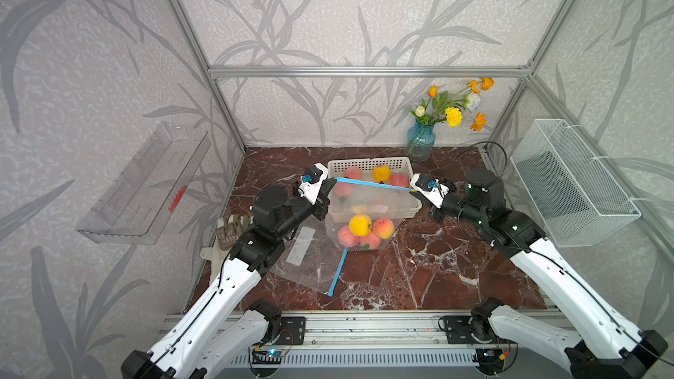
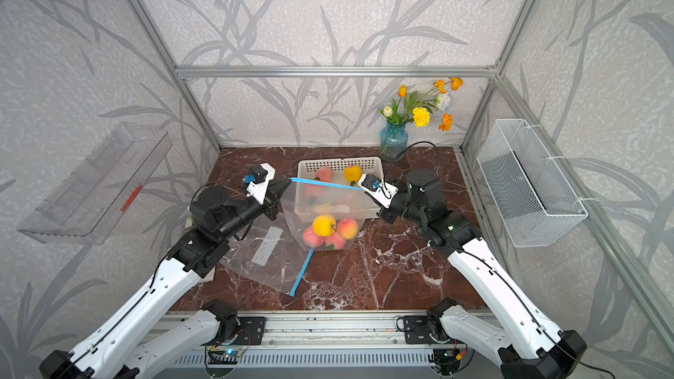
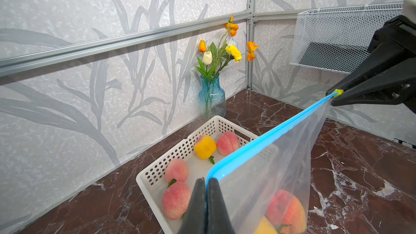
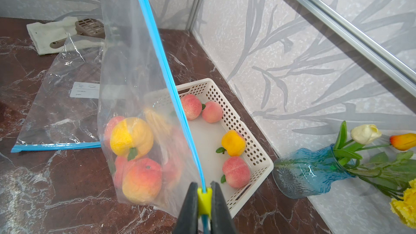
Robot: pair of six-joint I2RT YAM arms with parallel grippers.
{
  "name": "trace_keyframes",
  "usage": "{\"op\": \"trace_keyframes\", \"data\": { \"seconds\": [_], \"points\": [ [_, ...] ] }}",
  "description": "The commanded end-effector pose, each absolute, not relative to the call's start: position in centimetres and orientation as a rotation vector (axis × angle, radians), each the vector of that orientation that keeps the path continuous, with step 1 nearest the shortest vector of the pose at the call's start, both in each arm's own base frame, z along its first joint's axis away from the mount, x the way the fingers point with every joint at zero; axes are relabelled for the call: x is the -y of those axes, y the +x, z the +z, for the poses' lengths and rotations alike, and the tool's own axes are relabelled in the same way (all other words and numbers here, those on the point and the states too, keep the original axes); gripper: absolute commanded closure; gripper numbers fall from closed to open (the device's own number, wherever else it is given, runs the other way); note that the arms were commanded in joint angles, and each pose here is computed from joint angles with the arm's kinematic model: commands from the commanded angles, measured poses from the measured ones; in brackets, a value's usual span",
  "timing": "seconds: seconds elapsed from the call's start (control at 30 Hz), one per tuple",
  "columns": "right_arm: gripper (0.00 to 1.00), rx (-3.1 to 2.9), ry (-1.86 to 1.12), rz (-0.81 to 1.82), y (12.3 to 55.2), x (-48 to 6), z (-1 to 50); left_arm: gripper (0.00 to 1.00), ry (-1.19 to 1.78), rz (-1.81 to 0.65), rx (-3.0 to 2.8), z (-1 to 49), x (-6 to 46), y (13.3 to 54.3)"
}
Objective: Place the peach in a zip-top bag and seal the zipper
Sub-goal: Zip the zipper on the zipper food storage bag, then place the zipper food storage bag at the center of the board.
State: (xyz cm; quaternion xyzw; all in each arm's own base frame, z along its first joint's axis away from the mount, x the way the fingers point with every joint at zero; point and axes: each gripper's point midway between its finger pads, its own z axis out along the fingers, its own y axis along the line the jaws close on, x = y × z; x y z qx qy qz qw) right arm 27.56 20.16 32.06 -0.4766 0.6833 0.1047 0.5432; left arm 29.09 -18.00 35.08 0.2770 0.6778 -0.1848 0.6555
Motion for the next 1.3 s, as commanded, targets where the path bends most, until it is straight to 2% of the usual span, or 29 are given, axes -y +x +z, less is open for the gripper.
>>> {"op": "trace_keyframes", "data": {
  "seconds": [0.0,0.17,0.2,0.27,0.3,0.33,0.43,0.53,0.8,1.03,1.27],
  "points": [
    [0.91,-1.641,-1.077,0.231,27.8,-19.2,32.5,1.0,0.539,-0.364,-1.497,36.8,16.5,29.6],
    [0.89,-1.629,-1.07,0.33,26.8,-20.0,33.3,1.0,0.498,-0.38,-1.489,37.6,16.1,29.5],
    [0.85,-1.626,-1.055,0.349,26.6,-20.1,33.6,1.0,0.481,-0.388,-1.489,38.0,16.0,29.4],
    [0.68,-1.622,-1.032,0.391,26.2,-20.2,34.1,1.0,0.442,-0.395,-1.49,38.9,15.5,29.4],
    [0.5,-1.624,-1.016,0.415,25.9,-20.2,34.3,1.0,0.411,-0.395,-1.491,39.6,15.2,29.4],
    [0.41,-1.621,-0.998,0.441,25.7,-20.3,34.6,1.0,0.371,-0.381,-1.495,40.2,14.6,29.6],
    [0.29,-1.611,-0.95,0.512,25.2,-20.6,35.3,1.0,0.253,-0.31,-1.513,41.5,12.7,30.6],
    [0.24,-1.627,-0.891,0.553,25.4,-20.6,35.4,1.0,0.167,-0.219,-1.514,42.7,11.1,31.7],
    [0.21,-1.73,-0.731,0.636,26.7,-20.6,33.3,1.0,0.0,-0.139,-1.556,44.1,7.5,36.2],
    [0.18,-1.873,-0.698,0.794,25.8,-21.6,30.3,1.0,-0.004,0.015,-1.582,43.2,5.2,42.4],
    [0.18,-1.934,-0.501,0.829,26.8,-20.9,28.1,1.0,-0.048,0.116,-1.601,40.2,1.6,48.5]
  ]
}}
